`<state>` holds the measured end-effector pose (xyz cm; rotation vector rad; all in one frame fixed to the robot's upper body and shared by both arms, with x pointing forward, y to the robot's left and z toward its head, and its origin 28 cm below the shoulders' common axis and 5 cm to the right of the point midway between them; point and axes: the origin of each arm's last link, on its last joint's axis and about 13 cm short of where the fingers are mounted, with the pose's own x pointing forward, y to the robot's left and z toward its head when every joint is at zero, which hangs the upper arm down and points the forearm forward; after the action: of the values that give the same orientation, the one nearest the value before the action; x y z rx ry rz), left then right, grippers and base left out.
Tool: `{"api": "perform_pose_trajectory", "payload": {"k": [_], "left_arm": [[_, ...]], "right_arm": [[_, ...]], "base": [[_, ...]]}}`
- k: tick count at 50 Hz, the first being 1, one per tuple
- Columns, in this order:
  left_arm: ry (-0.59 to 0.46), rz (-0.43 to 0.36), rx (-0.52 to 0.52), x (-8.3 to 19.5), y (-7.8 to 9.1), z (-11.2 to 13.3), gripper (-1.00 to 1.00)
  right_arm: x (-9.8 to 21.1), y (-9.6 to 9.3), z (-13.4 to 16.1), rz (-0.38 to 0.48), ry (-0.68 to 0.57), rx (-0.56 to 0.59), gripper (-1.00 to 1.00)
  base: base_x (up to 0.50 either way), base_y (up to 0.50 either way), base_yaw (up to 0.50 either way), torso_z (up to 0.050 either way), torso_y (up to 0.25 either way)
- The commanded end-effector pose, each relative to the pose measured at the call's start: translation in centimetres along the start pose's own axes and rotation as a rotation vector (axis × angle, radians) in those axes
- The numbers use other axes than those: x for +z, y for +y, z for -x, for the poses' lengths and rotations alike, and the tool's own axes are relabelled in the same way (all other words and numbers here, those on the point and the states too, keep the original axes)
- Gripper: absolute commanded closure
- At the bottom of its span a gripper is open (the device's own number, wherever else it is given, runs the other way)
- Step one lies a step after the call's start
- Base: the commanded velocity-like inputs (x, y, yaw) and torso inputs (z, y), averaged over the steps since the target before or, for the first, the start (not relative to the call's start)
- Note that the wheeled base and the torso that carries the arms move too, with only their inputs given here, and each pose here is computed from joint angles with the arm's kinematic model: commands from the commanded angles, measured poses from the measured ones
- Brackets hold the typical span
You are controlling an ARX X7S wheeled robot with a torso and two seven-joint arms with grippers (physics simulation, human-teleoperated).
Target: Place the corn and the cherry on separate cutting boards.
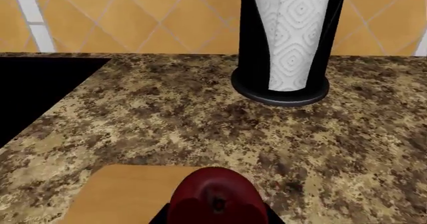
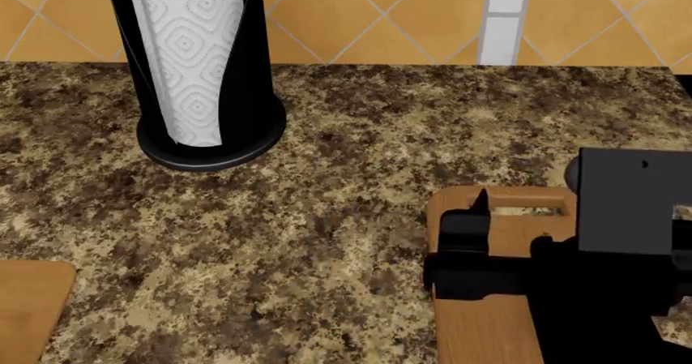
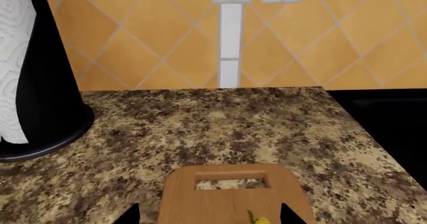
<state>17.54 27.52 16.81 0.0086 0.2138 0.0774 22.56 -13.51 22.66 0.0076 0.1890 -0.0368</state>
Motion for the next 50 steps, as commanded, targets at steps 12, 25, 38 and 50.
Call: {"api": "perform_pose_trajectory", "payload": {"k": [12,25,38,50], "left_arm": [[0.075,0.034,0.279,-0.3,7.0,-0.9,1.00],[0.140,0.049,0.309,0.0,9.6,-3.4,1.00],[0.222,0.023,0.154,-0.6,8.3,-5.5,1.00],[0.196,-0.002,-0.001,0.7,5.9,-5.6,1.00]], "right_arm": [[-0.4,0.6,0.2,-0.009,0.003,0.038,-1.00],[-0.6,0.9,0.3,0.006,0.012,0.050,-1.00],[-0.9,1.2,0.1,0.019,0.023,0.057,-1.00],[-1.2,1.5,0.0,0.021,0.029,0.066,-1.00]], "base": [[0.00,0.00,0.00,0.000,0.000],[0.00,0.00,0.00,0.000,0.000],[0.00,0.00,0.00,0.000,0.000],[0.00,0.00,0.00,0.000,0.000]]}}
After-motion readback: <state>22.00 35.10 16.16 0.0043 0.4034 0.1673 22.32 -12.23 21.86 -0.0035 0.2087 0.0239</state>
